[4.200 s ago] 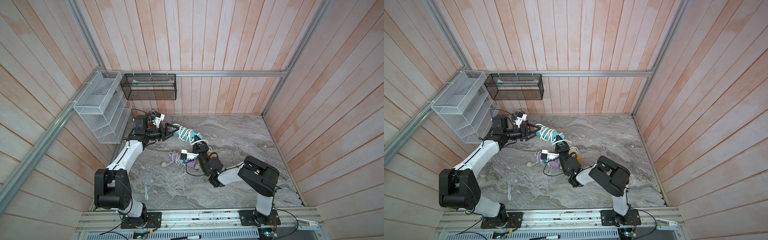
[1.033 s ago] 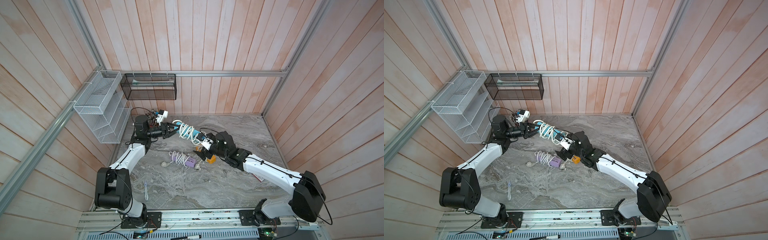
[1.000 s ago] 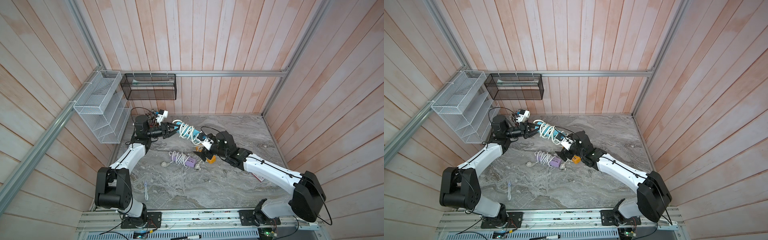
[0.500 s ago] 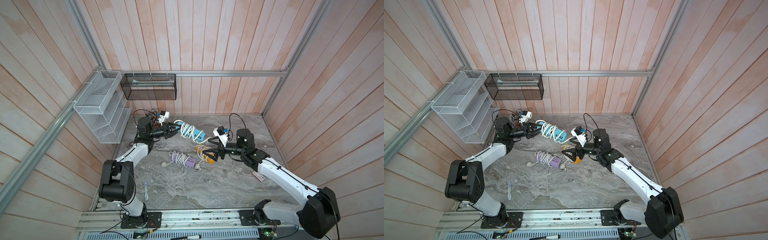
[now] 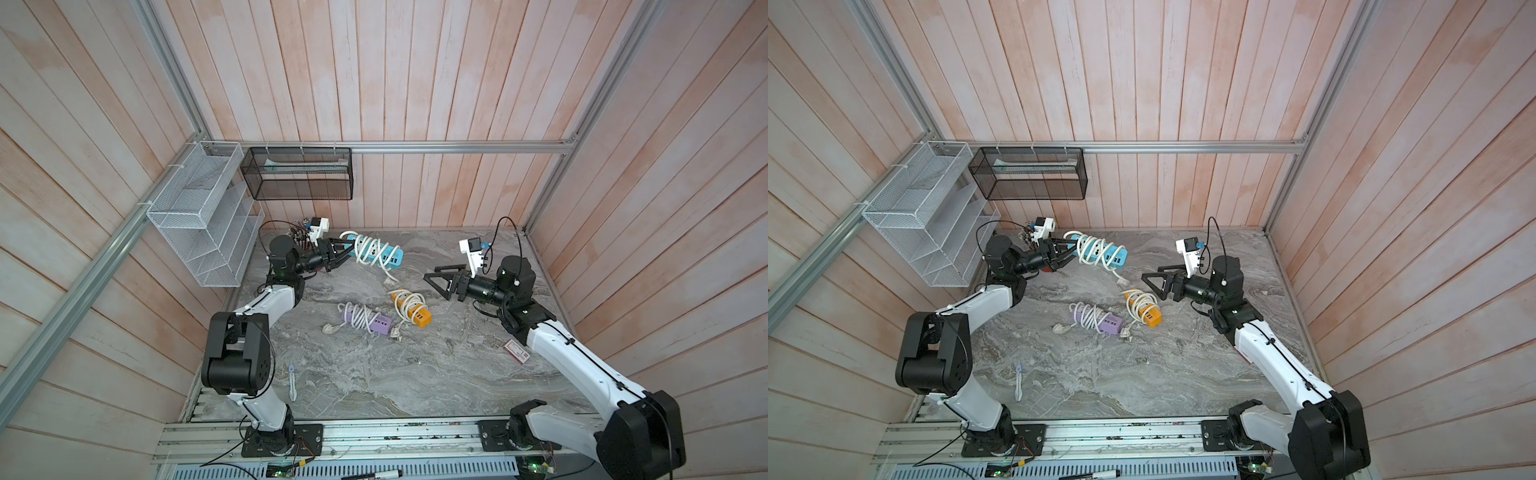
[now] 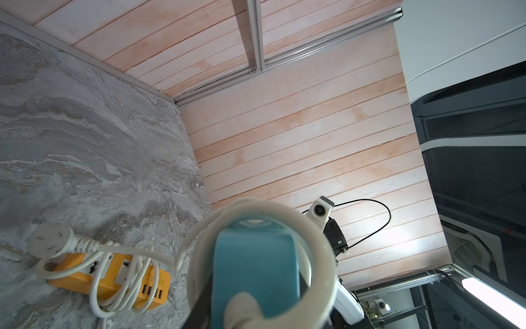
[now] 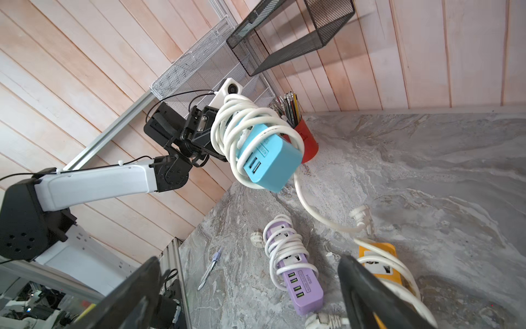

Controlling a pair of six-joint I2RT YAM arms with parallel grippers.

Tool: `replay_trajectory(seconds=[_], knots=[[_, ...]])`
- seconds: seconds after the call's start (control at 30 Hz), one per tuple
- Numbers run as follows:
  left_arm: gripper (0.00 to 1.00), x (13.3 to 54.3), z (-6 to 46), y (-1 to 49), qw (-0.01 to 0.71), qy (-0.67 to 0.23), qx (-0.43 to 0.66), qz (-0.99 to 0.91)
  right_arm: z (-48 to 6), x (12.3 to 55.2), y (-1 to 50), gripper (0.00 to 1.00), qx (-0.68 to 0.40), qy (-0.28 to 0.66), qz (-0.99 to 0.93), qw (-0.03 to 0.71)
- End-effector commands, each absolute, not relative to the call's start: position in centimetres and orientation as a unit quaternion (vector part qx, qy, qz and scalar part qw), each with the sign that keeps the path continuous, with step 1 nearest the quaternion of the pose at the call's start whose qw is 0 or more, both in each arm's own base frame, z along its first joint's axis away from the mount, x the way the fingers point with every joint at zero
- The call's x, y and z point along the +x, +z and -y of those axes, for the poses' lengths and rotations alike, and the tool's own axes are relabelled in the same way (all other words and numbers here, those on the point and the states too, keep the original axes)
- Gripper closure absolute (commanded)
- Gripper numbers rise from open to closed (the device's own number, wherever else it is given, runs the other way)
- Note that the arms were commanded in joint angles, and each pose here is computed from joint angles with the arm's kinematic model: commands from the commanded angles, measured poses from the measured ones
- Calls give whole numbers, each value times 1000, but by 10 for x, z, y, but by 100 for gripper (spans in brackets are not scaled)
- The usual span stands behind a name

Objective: Unwrap the cord wrapped around the power strip
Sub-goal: Unwrap the power cord from the power strip.

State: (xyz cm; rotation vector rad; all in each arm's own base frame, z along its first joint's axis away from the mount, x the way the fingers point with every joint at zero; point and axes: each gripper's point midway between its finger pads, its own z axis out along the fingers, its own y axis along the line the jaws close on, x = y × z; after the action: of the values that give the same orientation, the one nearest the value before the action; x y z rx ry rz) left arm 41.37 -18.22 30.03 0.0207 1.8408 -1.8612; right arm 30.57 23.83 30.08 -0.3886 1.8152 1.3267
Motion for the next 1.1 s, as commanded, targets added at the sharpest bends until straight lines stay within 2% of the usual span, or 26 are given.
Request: replay_trajectory(seconds=[0.0, 0.07, 0.17, 0.27, 0.47, 0.67, 0.87, 1.07], knots=[[100, 416, 178, 341, 312, -695, 31, -647, -242, 317, 294, 3, -96, 580, -714, 380], [100, 417, 177, 348, 317, -692, 29, -648, -239, 328, 277, 6, -85, 535, -745, 389], [100, 417, 176, 358, 325, -681, 29, -655, -225, 344, 260, 7, -101, 357, -798, 476], [100, 415, 174, 368, 334, -673, 26, -659, -218, 351, 254, 8, -131, 230, -796, 544], [100, 409, 171, 379, 331, -669, -4, -665, -213, 343, 263, 10, -177, 148, -717, 658], [100, 400, 168, 389, 328, -672, -24, -664, -250, 332, 270, 11, -300, 118, -659, 679], [100, 392, 165, 393, 331, -676, -38, -658, -273, 326, 299, 12, -329, 139, -611, 707], [100, 389, 163, 393, 331, -682, -50, -651, -299, 328, 302, 12, -359, 169, -595, 699]])
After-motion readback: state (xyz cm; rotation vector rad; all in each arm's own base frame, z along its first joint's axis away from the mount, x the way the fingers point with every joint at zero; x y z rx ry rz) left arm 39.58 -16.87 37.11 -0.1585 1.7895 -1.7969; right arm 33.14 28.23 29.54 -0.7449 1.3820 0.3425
